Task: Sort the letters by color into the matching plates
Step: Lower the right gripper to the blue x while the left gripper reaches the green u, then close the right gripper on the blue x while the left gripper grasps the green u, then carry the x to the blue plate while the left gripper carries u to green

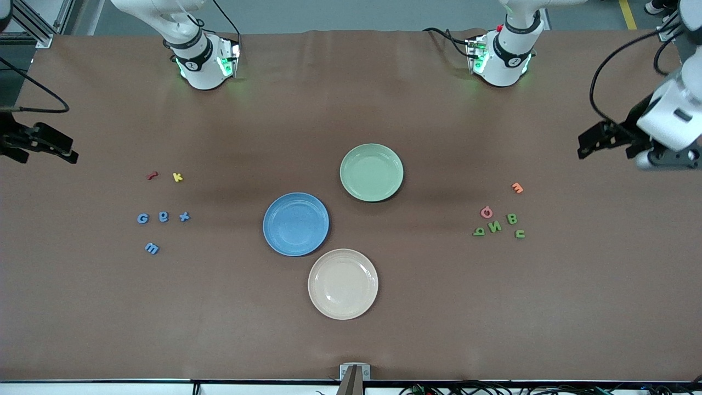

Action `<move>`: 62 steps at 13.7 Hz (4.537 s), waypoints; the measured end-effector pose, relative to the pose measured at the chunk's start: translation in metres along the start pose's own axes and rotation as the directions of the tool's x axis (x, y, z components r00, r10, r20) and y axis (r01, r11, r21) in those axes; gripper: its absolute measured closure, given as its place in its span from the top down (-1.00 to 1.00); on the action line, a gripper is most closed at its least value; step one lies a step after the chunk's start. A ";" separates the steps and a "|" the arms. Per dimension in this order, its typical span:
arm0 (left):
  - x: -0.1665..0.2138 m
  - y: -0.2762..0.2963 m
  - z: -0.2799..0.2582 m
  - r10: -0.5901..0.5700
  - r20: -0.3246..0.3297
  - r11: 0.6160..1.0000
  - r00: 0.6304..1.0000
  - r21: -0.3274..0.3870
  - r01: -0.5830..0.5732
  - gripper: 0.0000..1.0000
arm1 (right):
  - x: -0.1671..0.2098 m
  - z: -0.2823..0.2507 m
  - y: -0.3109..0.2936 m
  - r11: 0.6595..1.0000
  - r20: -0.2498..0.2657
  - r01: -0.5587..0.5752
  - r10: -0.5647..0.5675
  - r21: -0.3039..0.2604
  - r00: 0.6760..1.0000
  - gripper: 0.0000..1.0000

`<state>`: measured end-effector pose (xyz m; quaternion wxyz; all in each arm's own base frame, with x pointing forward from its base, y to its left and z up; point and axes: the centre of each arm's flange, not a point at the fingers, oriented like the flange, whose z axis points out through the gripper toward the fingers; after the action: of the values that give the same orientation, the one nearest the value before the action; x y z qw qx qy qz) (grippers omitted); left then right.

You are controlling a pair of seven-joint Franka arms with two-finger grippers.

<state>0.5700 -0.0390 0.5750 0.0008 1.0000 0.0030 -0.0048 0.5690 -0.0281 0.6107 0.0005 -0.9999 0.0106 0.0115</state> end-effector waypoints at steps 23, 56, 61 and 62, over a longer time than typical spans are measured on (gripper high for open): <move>-0.006 -0.013 0.367 -0.100 -0.006 0.994 0.995 -0.036 0.099 0.64 | -0.001 0.392 -0.037 0.998 0.036 0.060 -0.059 -0.019 0.998 1.00; -0.018 0.139 0.289 -0.092 -0.021 0.990 0.996 -0.106 0.089 -0.44 | 0.005 0.435 -0.035 0.992 0.040 0.120 -0.119 -0.027 0.992 -0.48; -0.070 0.244 0.296 -0.182 0.021 0.978 0.983 -0.096 0.183 -0.44 | 0.018 0.403 -0.074 0.994 0.058 0.110 -0.109 -0.023 0.992 -0.48; -0.080 0.260 0.298 -0.199 0.025 0.976 0.980 -0.089 0.200 -0.44 | 0.018 0.398 -0.092 0.995 0.052 0.093 -0.092 -0.025 0.994 -0.48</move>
<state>0.4891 -0.2998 0.2783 0.0459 0.9935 0.1036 -0.0128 0.5799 0.0639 0.2127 -0.0122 -0.9986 -0.0358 0.0369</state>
